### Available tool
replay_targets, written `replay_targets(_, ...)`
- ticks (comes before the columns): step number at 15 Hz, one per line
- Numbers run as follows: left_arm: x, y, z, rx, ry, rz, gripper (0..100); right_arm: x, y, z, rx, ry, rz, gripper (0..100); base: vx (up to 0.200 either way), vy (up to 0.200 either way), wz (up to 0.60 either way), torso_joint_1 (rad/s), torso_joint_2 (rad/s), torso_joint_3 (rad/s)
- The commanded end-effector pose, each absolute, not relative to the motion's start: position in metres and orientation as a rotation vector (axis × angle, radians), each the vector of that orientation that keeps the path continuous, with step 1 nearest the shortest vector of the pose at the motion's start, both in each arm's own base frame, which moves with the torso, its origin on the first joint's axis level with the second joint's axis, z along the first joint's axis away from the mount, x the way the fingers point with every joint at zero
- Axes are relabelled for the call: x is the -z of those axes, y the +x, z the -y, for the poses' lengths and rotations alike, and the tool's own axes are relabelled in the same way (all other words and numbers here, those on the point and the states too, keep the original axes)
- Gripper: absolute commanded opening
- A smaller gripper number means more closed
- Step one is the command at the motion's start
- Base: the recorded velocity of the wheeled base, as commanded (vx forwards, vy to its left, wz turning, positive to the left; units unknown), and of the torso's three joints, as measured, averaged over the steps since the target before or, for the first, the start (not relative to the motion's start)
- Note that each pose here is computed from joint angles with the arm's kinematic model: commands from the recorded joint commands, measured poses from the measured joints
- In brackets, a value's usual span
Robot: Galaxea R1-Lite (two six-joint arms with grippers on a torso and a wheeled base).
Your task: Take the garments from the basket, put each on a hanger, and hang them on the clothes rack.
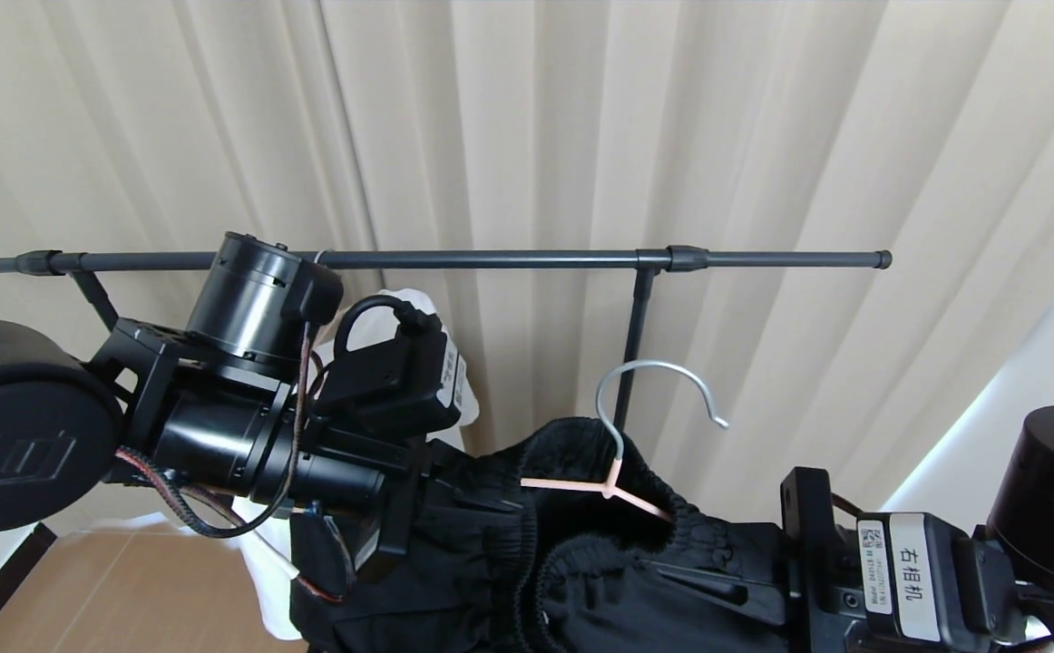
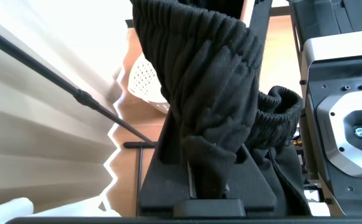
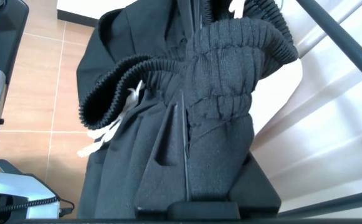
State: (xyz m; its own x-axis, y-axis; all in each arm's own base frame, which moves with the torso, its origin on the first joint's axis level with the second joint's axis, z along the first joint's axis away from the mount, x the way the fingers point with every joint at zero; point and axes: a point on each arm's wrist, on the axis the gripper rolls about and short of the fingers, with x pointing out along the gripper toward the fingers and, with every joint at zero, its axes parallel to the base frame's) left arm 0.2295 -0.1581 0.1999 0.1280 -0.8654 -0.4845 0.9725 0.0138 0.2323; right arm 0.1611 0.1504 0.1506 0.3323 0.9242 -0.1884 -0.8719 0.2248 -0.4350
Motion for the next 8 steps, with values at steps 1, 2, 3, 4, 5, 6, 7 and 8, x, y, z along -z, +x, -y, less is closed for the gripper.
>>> replay_targets(1,-0.2020,0.2261,0.1556,1.447,0.579,-0.221,0,-0.1505,0.1610,-0.1503,-1.241,-0.515,0.117,0,0.000,0.000,0.00,0.000,0.00,0.000)
replay_targets(2,-0.2020,0.2255,0.1548,1.447,0.578,-0.221,0,-0.1502,0.1611,-0.1504,-1.242,-0.515,0.115,0,0.000,0.000,0.00,0.000,0.00,0.000)
replay_targets(3,-0.2029,0.2249,0.1539,1.443,0.579,-0.219,0,-0.1502,0.1611,-0.1504,-1.242,-0.514,0.114,0,0.000,0.000,0.00,0.000,0.00,0.000)
replay_targets(4,-0.2021,0.2246,0.1537,1.444,0.578,-0.222,0,-0.1502,0.1611,-0.1505,-1.243,-0.514,0.115,0,0.000,0.000,0.00,0.000,0.00,0.000)
replay_targets(5,-0.2020,0.2247,0.1538,1.443,0.579,-0.219,0,-0.1502,0.1611,-0.1504,-1.242,-0.514,0.114,0,0.000,0.000,0.00,0.000,0.00,0.000)
replay_targets(6,-0.2018,0.2250,0.1535,1.441,0.579,-0.218,0,-0.1508,0.1611,-0.1504,-1.241,-0.513,0.115,0,0.000,0.000,0.00,0.000,0.00,0.000)
replay_targets(7,-0.2027,0.2249,0.1524,1.437,0.579,-0.215,0,-0.1504,0.1609,-0.1503,-1.243,-0.512,0.114,0,0.000,0.000,0.00,0.000,0.00,0.000)
replay_targets(8,-0.2033,0.2247,0.1518,1.436,0.577,-0.211,0,-0.1504,0.1611,-0.1500,-1.242,-0.511,0.112,0,0.000,0.000,0.00,0.000,0.00,0.000)
